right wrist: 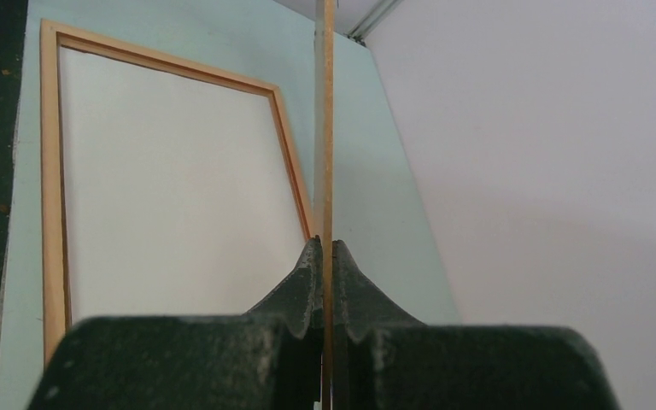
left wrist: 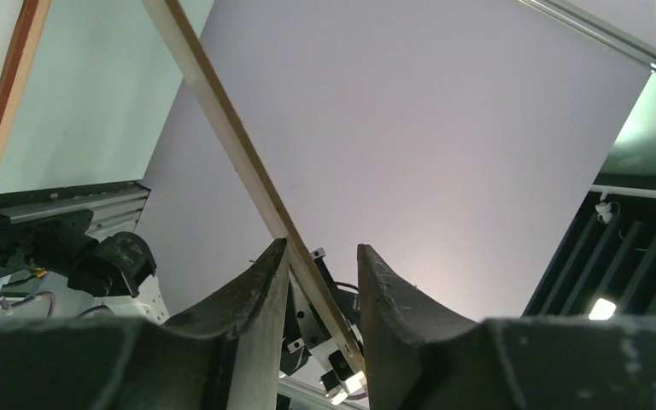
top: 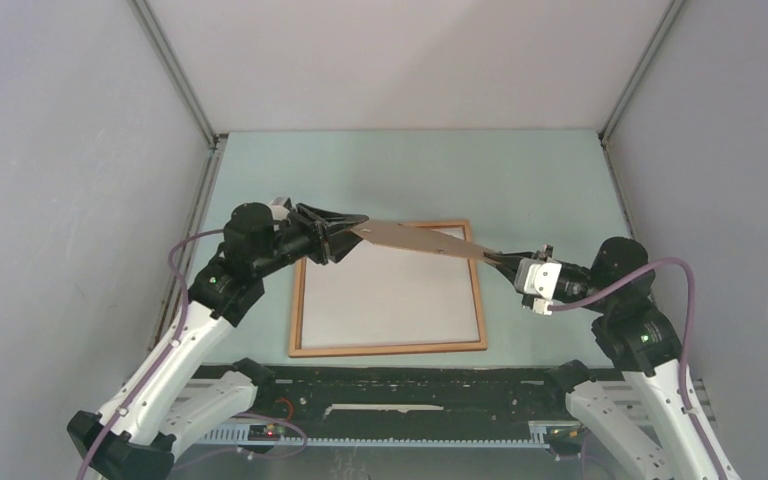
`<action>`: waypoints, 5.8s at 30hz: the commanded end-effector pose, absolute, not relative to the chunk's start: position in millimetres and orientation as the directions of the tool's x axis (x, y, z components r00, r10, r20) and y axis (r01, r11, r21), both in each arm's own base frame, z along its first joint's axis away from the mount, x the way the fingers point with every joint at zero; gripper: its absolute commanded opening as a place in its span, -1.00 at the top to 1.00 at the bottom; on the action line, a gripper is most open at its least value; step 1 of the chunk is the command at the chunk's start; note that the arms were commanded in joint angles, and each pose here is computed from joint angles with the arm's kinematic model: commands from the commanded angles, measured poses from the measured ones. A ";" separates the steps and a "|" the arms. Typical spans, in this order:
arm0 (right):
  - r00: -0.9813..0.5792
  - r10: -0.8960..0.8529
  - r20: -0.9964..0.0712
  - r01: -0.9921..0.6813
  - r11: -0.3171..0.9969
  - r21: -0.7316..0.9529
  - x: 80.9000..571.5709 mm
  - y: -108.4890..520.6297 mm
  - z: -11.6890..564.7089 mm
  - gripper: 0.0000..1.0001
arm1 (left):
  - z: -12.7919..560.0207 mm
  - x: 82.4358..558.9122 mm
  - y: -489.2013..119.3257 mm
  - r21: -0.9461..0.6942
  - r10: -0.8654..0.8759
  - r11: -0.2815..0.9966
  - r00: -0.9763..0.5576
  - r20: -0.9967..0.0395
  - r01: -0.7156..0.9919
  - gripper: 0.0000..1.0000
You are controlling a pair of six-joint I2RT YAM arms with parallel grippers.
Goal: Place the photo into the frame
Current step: Turn over the photo frame item at the center of the board.
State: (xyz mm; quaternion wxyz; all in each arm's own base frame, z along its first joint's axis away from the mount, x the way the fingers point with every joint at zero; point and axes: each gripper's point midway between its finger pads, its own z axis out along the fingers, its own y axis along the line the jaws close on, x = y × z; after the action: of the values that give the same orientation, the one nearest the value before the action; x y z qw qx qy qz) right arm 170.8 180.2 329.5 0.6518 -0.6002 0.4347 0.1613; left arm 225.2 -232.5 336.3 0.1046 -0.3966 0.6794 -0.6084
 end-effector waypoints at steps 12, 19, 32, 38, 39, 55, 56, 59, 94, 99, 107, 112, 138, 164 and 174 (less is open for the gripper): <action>0.800 -0.316 -0.511 -0.479 0.179 -0.860 171.8 178.0 366.7 1.00 | 344.6 207.8 -239.8 -0.933 -0.590 0.043 -0.763 0.264 -0.357 0.48; 0.817 -0.370 -0.442 -0.418 0.147 -0.897 187.6 178.1 362.7 0.96 | 363.2 244.5 -246.0 -0.971 -0.572 0.122 -0.814 0.098 -0.203 0.61; 0.725 -0.473 -0.501 -0.482 0.172 -0.859 245.1 191.1 307.3 -0.81 | 319.1 323.2 -246.3 -0.958 -0.463 0.271 -0.861 -0.212 0.091 1.00; 0.597 -0.526 -0.606 -0.622 0.173 -0.764 245.8 197.0 265.6 -0.99 | 289.3 344.8 -218.3 -0.887 -0.513 0.435 -0.766 -0.388 0.158 1.00; 0.586 -0.521 -0.620 -0.639 0.173 -0.749 241.5 199.4 261.5 -0.99 | 284.3 348.6 -212.5 -0.873 -0.524 0.462 -0.747 -0.410 0.155 1.00; -0.109 -0.149 -0.983 -0.848 0.529 0.014 212.3 240.2 249.9 -0.99 | 295.5 375.0 -181.2 -0.910 -0.670 0.369 -0.625 -0.401 0.188 1.00; -0.198 -0.095 -0.976 -0.839 0.532 0.119 207.0 242.7 251.1 -0.99 | 298.2 371.8 -181.6 -0.915 -0.677 0.346 -0.620 -0.395 0.205 1.00; -0.429 0.105 -0.897 -0.742 0.525 0.416 197.7 246.9 257.8 -0.99 | 305.5 363.4 -184.7 -0.922 -0.689 0.279 -0.613 -0.387 0.268 1.00; -0.426 0.901 -0.081 -0.231 -0.022 0.973 238.5 216.3 334.9 -0.56 | 395.6 297.2 -213.6 -0.863 -0.777 -0.195 -0.610 -0.154 0.467 1.00; -0.382 0.919 -0.095 -0.255 -0.006 0.967 237.0 207.2 341.2 -0.48 | 394.3 295.9 -215.9 -0.872 -0.789 -0.199 -0.601 -0.128 0.447 1.00; -0.361 0.928 -0.093 -0.309 -0.025 0.951 232.3 201.2 345.1 -0.20 | 391.5 294.0 -217.4 -0.878 -0.812 -0.190 -0.573 -0.112 0.440 1.00; -0.359 0.928 -0.098 -0.316 -0.022 0.949 230.5 197.7 347.3 -0.17 | 388.7 294.2 -222.8 -0.884 -0.806 -0.176 -0.579 -0.123 0.432 1.00; -0.296 0.943 -0.153 -0.269 0.072 0.961 239.8 182.6 327.5 0.10 | 390.6 283.7 -250.5 -0.881 -0.781 -0.273 -0.624 -0.032 0.387 1.00; -0.241 0.942 -0.234 -0.271 0.167 0.948 252.6 182.0 317.7 0.46 | 367.2 288.0 -259.8 -0.894 -0.758 -0.276 -0.652 -0.023 0.353 1.00; -0.281 0.887 -0.367 -0.334 0.268 0.904 259.8 163.5 316.6 1.00 | 310.9 281.3 -246.8 -0.945 -0.750 0.034 -0.617 -0.239 0.325 -0.02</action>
State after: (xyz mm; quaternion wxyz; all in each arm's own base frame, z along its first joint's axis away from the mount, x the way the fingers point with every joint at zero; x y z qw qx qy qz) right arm 253.3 181.3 314.1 0.5248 0.2782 0.5665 0.5712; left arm 298.1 -264.3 314.3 0.3515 -0.2283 0.5681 -0.7083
